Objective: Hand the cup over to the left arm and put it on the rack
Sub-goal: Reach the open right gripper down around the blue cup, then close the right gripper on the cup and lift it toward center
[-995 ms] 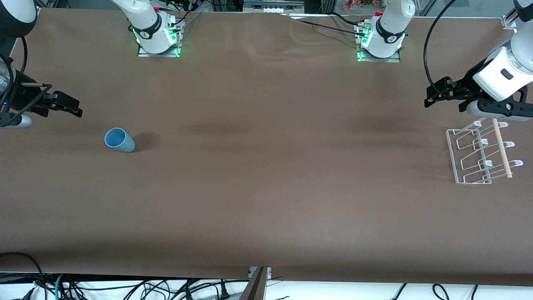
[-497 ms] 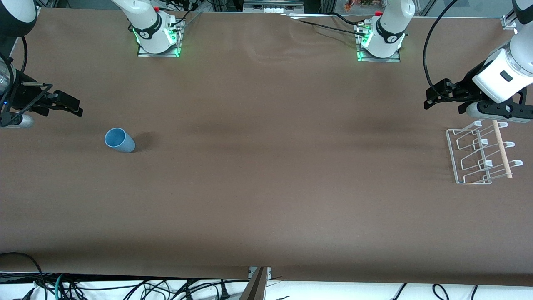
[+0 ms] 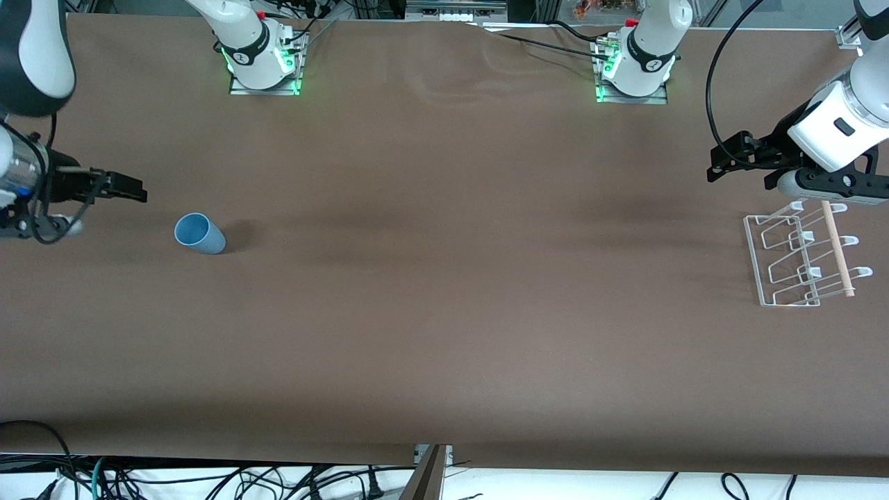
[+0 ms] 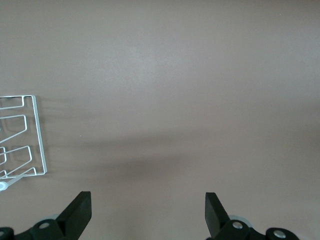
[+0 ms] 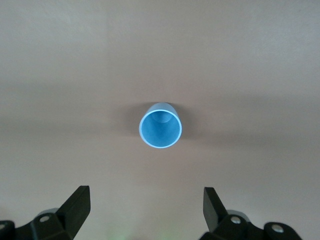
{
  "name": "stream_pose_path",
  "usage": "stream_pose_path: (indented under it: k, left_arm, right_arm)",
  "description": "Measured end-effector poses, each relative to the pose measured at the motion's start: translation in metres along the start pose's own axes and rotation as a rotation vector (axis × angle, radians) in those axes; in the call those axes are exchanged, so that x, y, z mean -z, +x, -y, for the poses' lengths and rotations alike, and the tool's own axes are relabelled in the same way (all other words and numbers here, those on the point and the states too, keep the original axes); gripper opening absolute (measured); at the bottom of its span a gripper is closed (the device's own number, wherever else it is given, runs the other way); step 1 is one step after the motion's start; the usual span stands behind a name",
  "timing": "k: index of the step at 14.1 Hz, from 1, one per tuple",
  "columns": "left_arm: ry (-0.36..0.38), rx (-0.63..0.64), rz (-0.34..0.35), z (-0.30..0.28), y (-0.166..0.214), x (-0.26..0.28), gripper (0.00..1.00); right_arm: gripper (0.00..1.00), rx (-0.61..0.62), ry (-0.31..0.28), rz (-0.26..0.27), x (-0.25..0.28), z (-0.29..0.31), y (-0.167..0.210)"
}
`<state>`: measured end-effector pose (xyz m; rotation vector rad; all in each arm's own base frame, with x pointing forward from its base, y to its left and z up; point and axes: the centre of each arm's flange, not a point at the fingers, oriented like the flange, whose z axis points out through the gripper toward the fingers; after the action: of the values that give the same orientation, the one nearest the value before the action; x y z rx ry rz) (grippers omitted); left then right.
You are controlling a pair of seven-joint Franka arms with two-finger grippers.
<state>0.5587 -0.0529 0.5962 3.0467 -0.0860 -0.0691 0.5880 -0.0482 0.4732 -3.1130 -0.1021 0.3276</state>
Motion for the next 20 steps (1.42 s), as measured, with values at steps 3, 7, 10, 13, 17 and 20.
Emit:
stream_pose_path:
  k: [3,7,10,13,17,20]
  left_arm:
    - [0.0,0.0,0.0,0.0,0.0,0.0,1.0]
    - [0.0,0.0,0.0,0.0,0.0,0.0,1.0]
    - [0.0,0.0,0.001,0.0,0.0,-0.001,1.0]
    - [0.0,0.0,0.001,0.0,0.0,-0.001,1.0]
    - [0.0,0.0,0.001,0.0,0.0,-0.001,1.0]
    - [0.0,0.0,0.001,0.0,0.0,-0.001,1.0]
  right_arm:
    - [1.0,0.018,-0.033,-0.008,-0.062,-0.015,0.016]
    - [1.0,0.059,-0.034,0.038,-0.152,-0.037,0.015]
    - [1.0,0.078,-0.04,0.041,-0.189,-0.047,0.026]
    - [1.0,0.08,-0.045,0.033,-0.204,-0.048,0.032]
    - [0.97,0.081,-0.045,0.033,-0.208,-0.048,0.034]
    - [0.77,0.084,-0.043,0.056,-0.226,-0.047,0.036]
